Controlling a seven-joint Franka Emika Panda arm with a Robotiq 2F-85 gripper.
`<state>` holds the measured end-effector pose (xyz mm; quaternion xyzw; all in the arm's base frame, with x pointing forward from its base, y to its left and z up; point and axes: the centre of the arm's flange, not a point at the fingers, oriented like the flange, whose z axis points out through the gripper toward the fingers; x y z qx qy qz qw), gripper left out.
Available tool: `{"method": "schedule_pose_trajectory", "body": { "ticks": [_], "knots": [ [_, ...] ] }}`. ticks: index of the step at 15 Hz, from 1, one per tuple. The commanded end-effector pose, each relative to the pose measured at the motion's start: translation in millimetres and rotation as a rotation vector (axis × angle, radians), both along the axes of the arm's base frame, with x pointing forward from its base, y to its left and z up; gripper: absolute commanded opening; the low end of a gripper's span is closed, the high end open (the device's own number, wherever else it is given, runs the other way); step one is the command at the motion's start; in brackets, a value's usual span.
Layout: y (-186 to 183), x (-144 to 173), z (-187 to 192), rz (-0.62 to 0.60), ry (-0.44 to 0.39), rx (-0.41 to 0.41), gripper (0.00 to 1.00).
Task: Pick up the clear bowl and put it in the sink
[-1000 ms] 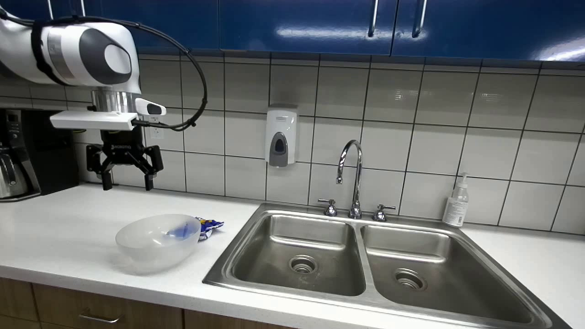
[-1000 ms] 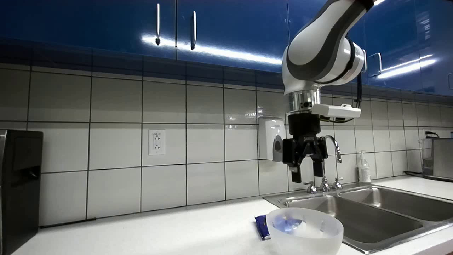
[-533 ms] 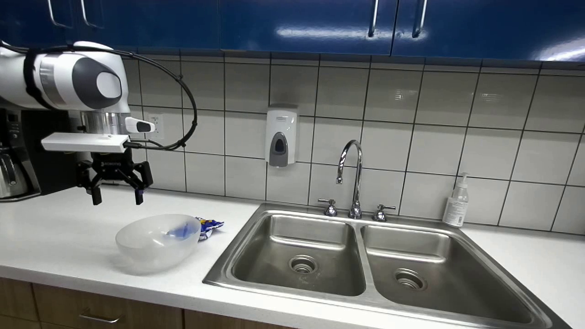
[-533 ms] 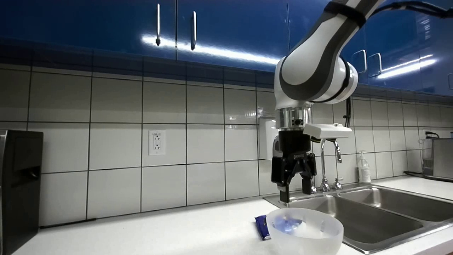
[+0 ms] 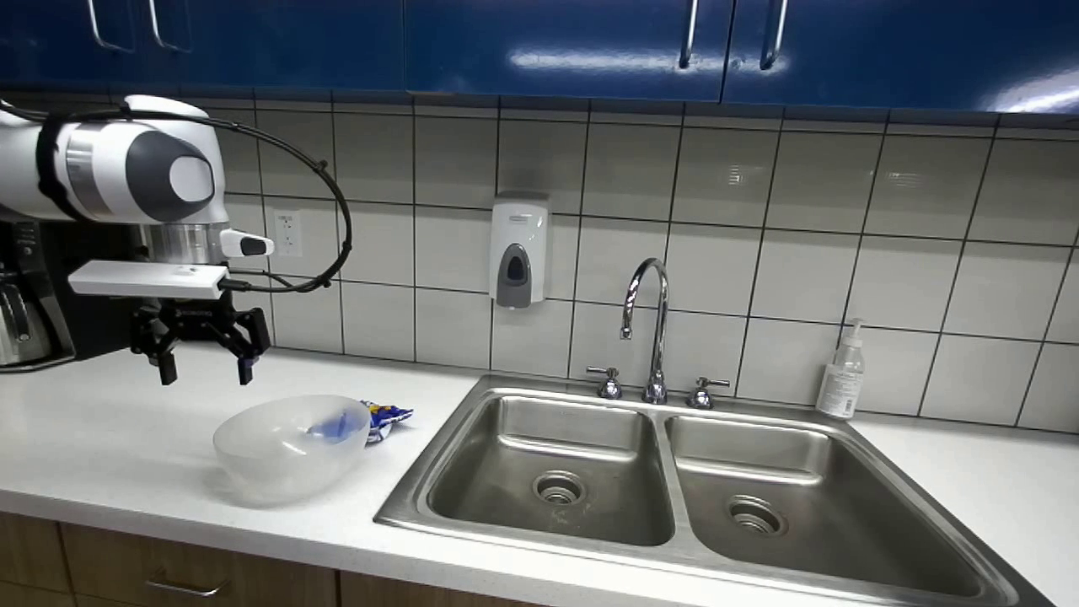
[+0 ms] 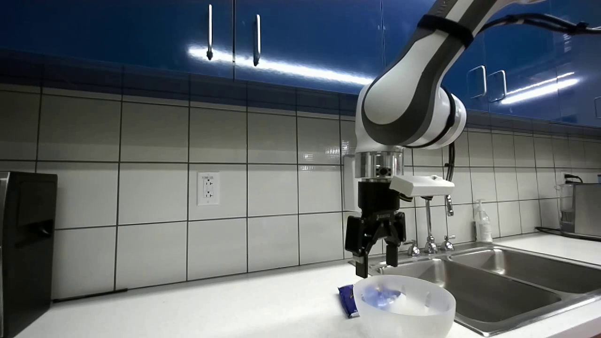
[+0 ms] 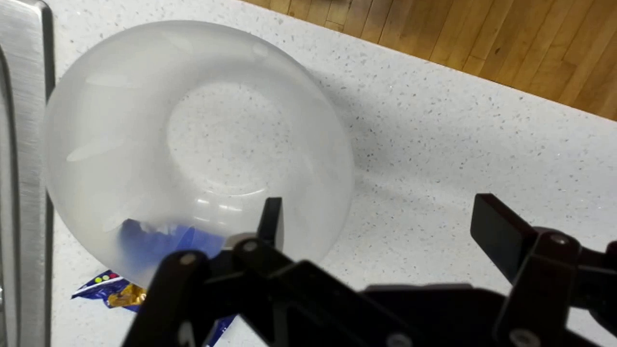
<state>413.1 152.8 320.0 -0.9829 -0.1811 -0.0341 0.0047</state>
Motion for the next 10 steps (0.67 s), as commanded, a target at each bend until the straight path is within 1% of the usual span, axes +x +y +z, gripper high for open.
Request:
{"method": "schedule_pose_trajectory", "body": {
  "ticks": [1, 6, 10],
  "knots": [
    [22.6, 7.9, -6.0, 0.015, -0.021, 0.020, 1.00],
    [38.4, 16.6, -28.3, 0.030, -0.025, 0.007, 1.00],
    [44.2, 28.9, -50.7, 0.033, -0.034, -0.009, 1.00]
  ]
}}
